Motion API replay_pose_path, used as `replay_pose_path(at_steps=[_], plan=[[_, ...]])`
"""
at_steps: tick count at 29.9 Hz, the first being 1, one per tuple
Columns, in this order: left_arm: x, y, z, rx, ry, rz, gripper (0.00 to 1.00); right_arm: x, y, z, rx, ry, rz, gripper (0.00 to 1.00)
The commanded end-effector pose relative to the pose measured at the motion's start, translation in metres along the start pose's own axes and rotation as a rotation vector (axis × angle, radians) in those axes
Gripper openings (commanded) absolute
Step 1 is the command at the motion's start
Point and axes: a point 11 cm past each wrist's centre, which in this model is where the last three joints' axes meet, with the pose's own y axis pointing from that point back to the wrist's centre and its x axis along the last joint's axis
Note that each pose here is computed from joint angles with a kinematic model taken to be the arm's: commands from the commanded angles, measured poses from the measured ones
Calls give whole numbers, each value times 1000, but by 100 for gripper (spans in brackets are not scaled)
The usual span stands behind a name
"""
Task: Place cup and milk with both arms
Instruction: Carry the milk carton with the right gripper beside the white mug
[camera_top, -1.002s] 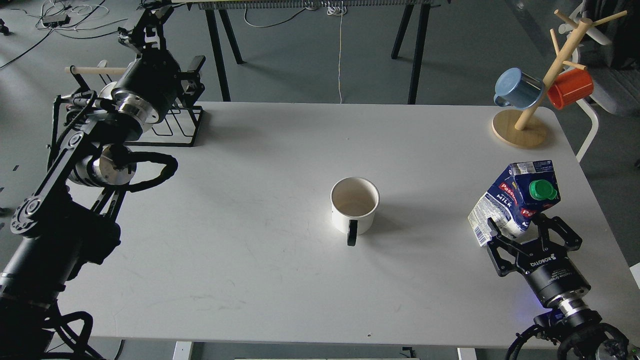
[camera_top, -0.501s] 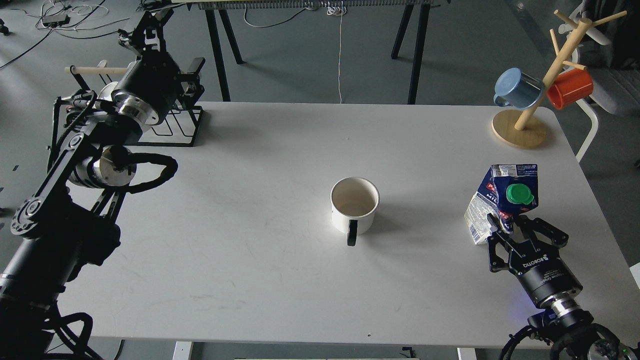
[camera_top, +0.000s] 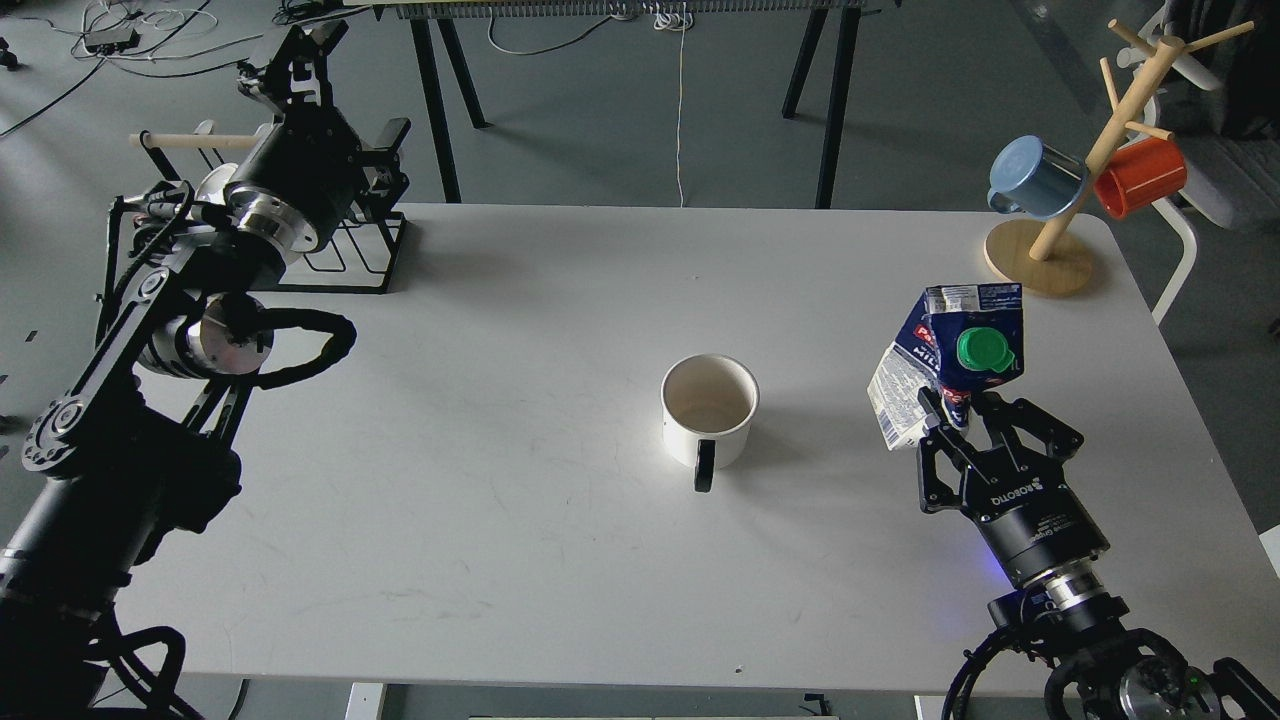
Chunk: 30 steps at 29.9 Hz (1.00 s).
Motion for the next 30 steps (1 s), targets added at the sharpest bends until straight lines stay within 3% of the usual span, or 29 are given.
replay_pose_path(at_steps=[1, 11, 25, 28, 30], plan=[[0, 0, 0, 0, -1, 1, 99, -1, -9, 26, -38, -23, -16, 36], [1, 0, 0, 2, -2, 5, 99, 10, -19, 72, -81, -71, -1, 36], [4, 0, -2, 8, -1, 14, 99, 26, -33, 76, -94, -58, 36, 37], [4, 0, -3, 8, 0, 13, 99, 27, -34, 78, -94, -62, 39, 42], [4, 0, -3, 9, 1, 14, 99, 29, -34, 79, -96, -61, 46, 52]])
